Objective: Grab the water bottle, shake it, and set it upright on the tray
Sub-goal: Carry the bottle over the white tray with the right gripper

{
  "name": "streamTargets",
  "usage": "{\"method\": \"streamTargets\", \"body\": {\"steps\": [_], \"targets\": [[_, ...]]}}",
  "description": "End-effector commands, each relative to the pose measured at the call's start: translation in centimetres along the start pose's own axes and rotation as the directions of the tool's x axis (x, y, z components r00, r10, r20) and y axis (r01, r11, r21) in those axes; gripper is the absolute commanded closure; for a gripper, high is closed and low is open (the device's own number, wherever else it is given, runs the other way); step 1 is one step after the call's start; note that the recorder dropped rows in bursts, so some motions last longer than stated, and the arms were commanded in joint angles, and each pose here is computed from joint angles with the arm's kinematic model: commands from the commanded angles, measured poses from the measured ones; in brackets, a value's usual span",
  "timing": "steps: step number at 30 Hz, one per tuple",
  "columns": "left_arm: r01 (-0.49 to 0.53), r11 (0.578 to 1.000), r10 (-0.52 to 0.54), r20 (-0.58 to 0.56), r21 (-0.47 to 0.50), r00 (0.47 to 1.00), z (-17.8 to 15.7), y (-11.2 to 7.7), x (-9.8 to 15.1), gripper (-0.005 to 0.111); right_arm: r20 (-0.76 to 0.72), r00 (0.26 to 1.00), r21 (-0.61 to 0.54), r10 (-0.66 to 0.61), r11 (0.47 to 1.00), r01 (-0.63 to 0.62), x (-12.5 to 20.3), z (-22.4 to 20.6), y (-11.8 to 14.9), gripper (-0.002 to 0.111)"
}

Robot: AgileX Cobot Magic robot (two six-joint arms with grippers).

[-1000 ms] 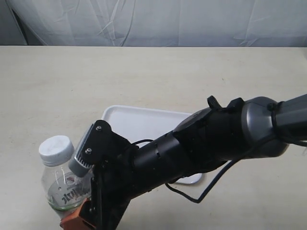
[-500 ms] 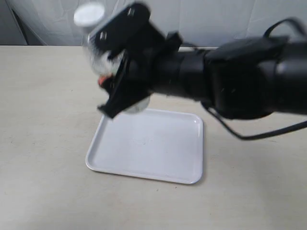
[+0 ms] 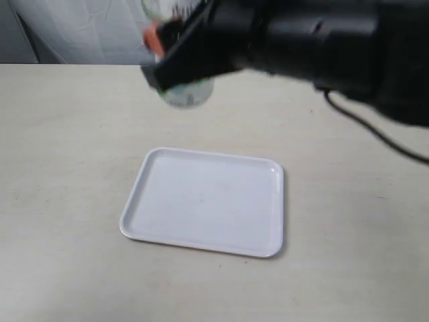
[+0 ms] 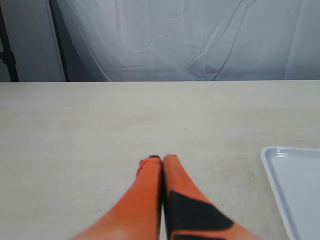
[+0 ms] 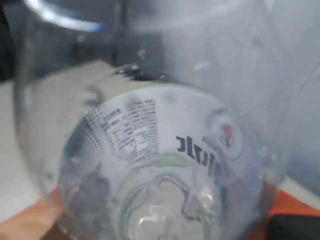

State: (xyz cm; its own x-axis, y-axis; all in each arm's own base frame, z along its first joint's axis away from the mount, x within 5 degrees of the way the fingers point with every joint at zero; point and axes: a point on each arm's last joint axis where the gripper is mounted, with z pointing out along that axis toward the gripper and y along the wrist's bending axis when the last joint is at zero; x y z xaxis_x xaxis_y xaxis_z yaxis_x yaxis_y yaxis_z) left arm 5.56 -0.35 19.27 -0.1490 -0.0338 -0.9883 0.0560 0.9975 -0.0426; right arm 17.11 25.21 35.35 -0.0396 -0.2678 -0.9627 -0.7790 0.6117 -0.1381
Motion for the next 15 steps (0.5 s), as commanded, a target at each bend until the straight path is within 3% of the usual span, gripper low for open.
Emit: {"method": "streamTargets", "body": {"steps": [1, 5, 7, 10, 15], "targets": [[0.0, 1.0, 0.0, 0.003, 0.0, 1.0, 0.0, 0.0, 0.1, 0.106, 0.02, 1.0, 0.073, -0.005, 0.997, 0.004, -0.6, -1.6, -0.9, 0.109], [0.0, 1.0, 0.0, 0.003, 0.0, 1.0, 0.0, 0.0, 0.1, 0.106, -0.184, 0.982, -0.076, 0.036, 0.996, -0.051, 6.2, 1.2, 1.5, 0.109], [0.0, 1.0, 0.0, 0.003, 0.0, 1.0, 0.0, 0.0, 0.1, 0.106, -0.241, 0.97, -0.083, 0.025, 0.995, -0.047, 7.9, 1.7, 1.9, 0.109], [0.0, 1.0, 0.0, 0.003, 0.0, 1.0, 0.0, 0.0, 0.1, 0.106, -0.169, 0.985, -0.072, 0.035, 0.996, -0.048, 5.8, 0.8, 1.4, 0.109], [0.0, 1.0, 0.0, 0.003, 0.0, 1.0, 0.0, 0.0, 0.1, 0.106, 0.104, 0.994, -0.056, 0.044, 0.998, -0.038, -1.7, -3.6, 0.0, 0.109]]}}
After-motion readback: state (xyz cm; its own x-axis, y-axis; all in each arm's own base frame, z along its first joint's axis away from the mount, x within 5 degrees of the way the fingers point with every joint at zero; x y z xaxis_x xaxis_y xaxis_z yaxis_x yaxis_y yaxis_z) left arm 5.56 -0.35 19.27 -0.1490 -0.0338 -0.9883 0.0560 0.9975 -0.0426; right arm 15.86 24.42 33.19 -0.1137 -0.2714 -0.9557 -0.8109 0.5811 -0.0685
